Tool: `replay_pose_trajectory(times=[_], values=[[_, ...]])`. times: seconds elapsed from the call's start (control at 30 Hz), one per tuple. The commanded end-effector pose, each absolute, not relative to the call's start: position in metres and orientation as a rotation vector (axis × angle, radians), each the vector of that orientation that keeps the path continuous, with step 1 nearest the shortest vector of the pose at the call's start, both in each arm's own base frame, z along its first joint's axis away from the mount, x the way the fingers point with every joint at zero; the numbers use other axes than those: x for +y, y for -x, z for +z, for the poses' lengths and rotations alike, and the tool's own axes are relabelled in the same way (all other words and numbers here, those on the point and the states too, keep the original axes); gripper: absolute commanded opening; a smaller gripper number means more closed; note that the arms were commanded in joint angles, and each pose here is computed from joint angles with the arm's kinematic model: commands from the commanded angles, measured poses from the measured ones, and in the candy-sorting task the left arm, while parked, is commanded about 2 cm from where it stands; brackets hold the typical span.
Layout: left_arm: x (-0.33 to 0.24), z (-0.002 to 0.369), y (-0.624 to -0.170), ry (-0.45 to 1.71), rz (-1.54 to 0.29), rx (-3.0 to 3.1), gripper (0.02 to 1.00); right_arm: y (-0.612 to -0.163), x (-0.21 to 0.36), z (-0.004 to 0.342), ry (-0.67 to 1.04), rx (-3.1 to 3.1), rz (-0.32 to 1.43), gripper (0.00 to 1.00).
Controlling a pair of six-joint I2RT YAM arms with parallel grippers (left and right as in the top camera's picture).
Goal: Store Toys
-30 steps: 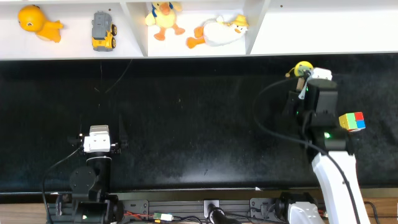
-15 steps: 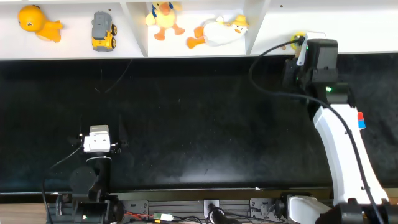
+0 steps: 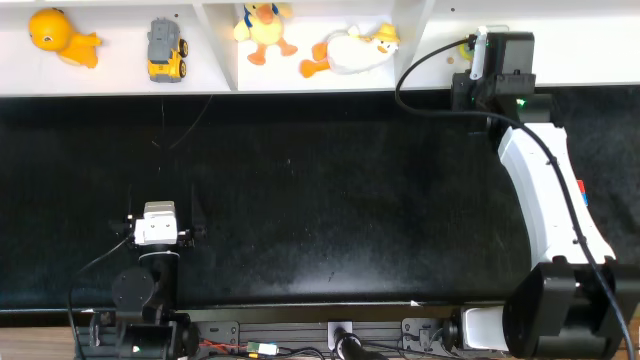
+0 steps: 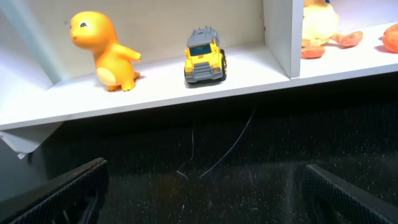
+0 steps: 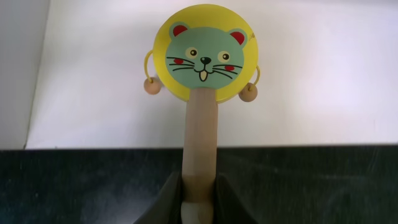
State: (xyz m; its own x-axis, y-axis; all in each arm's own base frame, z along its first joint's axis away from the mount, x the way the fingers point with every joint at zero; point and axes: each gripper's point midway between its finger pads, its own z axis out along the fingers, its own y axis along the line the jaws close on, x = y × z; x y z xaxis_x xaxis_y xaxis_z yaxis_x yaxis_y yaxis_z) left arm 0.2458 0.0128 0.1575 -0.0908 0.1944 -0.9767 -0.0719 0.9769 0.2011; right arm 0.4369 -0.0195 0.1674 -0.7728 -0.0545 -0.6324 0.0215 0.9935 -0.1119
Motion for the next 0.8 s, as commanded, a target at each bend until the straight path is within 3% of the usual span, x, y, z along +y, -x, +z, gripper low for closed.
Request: replay_pose_trajectory(times=[0.03, 0.8], values=[[0.014, 0.159, -0.245, -0.104, 0.242, 1.640, 0.998, -0.455, -0.025, 0.180, 0.067, 2.402, -0.187, 0.042], [0.014, 0.159, -0.245, -0.104, 0.242, 1.640, 0.998, -0.503, -0.028, 0.140, 0.102, 2.376, -0.196, 0.042]])
